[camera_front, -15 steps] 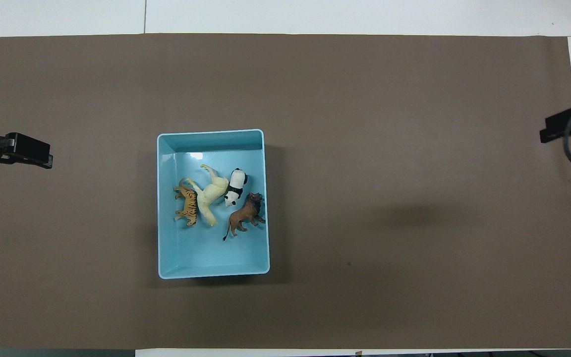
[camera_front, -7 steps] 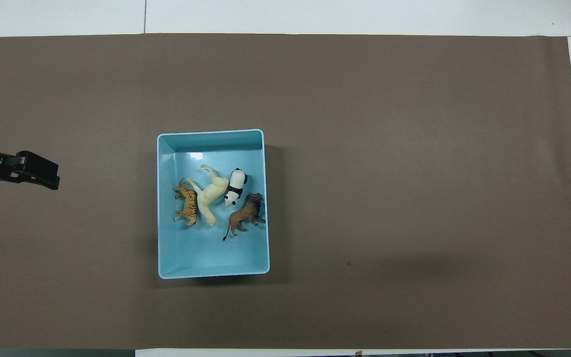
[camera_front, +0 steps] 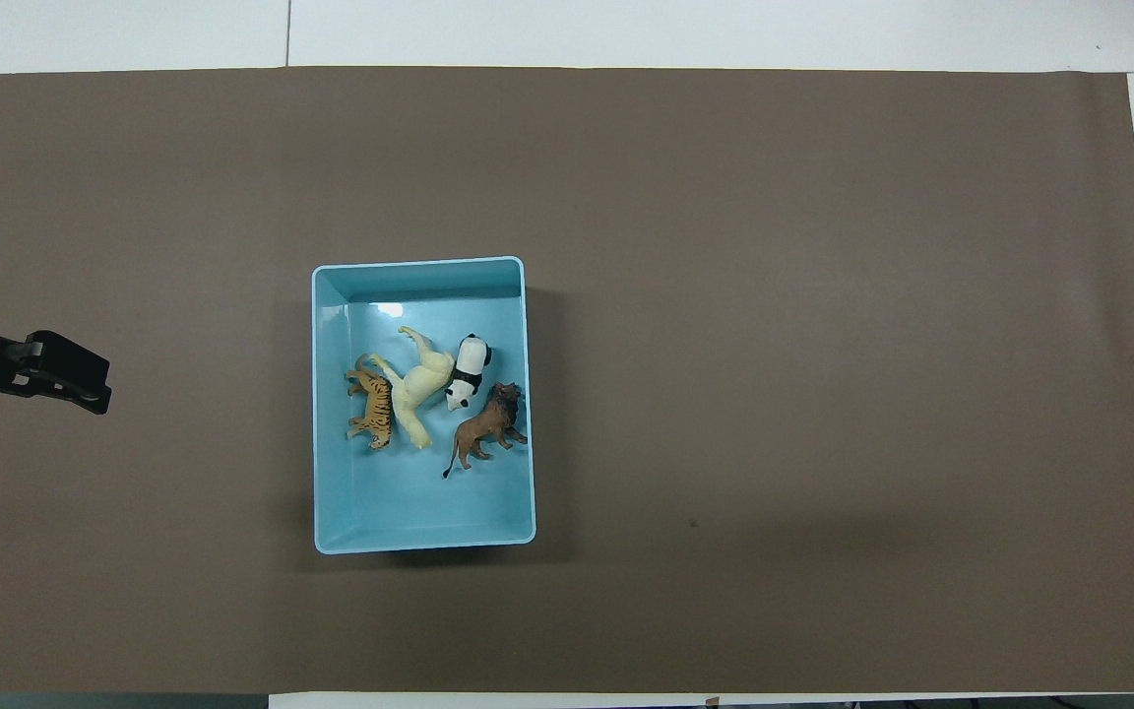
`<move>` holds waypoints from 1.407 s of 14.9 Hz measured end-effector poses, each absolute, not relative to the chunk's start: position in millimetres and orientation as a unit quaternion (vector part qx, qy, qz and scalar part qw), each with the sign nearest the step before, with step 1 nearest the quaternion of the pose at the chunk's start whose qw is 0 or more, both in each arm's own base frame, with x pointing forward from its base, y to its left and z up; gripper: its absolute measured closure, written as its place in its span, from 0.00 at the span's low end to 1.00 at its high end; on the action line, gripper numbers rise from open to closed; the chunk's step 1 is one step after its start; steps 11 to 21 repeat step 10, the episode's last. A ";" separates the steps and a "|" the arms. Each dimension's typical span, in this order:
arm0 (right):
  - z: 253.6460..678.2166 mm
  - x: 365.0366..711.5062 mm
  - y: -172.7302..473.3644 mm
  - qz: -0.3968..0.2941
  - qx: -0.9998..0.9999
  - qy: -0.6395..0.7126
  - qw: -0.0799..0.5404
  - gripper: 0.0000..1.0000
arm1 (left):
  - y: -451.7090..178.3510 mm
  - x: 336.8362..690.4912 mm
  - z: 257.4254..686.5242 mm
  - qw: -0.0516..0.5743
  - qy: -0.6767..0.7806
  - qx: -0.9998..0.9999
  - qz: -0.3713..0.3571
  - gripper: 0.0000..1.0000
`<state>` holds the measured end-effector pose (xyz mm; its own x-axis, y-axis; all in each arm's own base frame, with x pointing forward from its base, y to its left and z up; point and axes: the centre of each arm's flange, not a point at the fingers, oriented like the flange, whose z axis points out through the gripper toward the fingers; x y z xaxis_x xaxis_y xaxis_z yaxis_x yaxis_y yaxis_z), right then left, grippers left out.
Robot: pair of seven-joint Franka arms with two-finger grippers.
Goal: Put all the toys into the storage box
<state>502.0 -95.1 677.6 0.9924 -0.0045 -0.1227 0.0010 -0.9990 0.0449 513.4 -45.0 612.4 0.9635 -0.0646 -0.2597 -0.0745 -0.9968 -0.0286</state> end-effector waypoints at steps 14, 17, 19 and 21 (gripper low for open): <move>686.5 490.7 -91.9 -0.061 0.998 0.000 0.022 0.00 | -44.8 513.1 612.0 0.019 0.035 -0.990 0.132 0.00; 686.5 490.7 -91.9 -0.061 0.998 0.000 0.022 0.00 | -44.8 513.1 612.0 0.019 0.035 -0.990 0.132 0.00; 686.5 490.7 -91.9 -0.061 0.998 0.000 0.022 0.00 | -44.8 513.1 612.0 0.019 0.035 -0.990 0.132 0.00; 686.5 490.7 -91.9 -0.061 0.998 0.000 0.022 0.00 | -44.8 513.1 612.0 0.019 0.035 -0.990 0.132 0.00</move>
